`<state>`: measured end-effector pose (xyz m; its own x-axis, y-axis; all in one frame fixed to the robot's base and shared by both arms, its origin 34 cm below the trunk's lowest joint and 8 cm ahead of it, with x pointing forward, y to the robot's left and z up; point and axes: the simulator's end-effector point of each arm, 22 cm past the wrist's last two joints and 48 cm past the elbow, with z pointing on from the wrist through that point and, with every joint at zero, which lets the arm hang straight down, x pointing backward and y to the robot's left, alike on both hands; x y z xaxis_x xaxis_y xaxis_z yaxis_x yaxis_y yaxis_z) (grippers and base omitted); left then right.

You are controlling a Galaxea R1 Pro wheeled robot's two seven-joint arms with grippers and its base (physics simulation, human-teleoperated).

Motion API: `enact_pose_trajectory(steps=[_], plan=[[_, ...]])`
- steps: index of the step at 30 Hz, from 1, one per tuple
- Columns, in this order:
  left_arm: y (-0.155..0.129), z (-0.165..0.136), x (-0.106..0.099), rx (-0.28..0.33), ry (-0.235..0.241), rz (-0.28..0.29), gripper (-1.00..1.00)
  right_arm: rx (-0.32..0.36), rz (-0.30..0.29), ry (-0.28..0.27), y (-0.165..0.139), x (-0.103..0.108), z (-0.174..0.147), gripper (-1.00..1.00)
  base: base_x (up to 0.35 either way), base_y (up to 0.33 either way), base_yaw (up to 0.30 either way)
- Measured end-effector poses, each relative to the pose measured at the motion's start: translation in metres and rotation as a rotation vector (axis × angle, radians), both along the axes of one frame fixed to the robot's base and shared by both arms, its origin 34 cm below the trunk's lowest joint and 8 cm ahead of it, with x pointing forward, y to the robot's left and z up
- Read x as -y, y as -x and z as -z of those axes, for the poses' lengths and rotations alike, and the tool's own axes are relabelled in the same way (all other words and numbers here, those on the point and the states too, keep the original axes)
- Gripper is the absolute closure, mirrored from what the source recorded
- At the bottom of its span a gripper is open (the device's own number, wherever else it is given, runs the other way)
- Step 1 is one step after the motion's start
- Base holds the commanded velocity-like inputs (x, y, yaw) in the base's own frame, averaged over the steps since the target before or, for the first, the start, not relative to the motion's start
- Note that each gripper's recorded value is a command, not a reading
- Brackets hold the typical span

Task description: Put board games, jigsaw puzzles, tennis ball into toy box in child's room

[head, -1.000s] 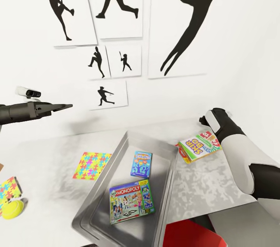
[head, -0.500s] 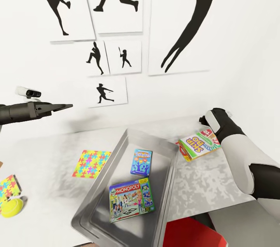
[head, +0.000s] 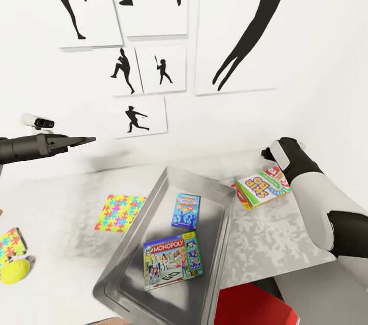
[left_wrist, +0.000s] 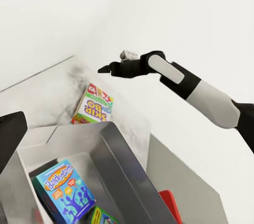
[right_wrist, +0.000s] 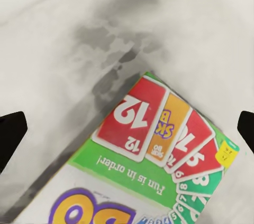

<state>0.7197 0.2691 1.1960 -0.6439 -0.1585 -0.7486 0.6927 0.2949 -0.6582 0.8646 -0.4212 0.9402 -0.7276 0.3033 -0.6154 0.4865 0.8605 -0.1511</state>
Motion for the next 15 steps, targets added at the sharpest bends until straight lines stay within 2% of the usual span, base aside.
enact_pose_trajectory(steps=[8,15], plan=[[-0.002,0.008,0.000,-0.014,0.000,0.000,-1.00,0.033,-0.043,-0.046,-0.022,-0.021,-0.010,-1.00,0.000,0.000,0.000],[-0.005,0.015,0.000,-0.025,0.000,0.000,-1.00,0.032,-0.059,-0.059,-0.027,-0.027,-0.005,-1.00,0.000,0.000,0.000]])
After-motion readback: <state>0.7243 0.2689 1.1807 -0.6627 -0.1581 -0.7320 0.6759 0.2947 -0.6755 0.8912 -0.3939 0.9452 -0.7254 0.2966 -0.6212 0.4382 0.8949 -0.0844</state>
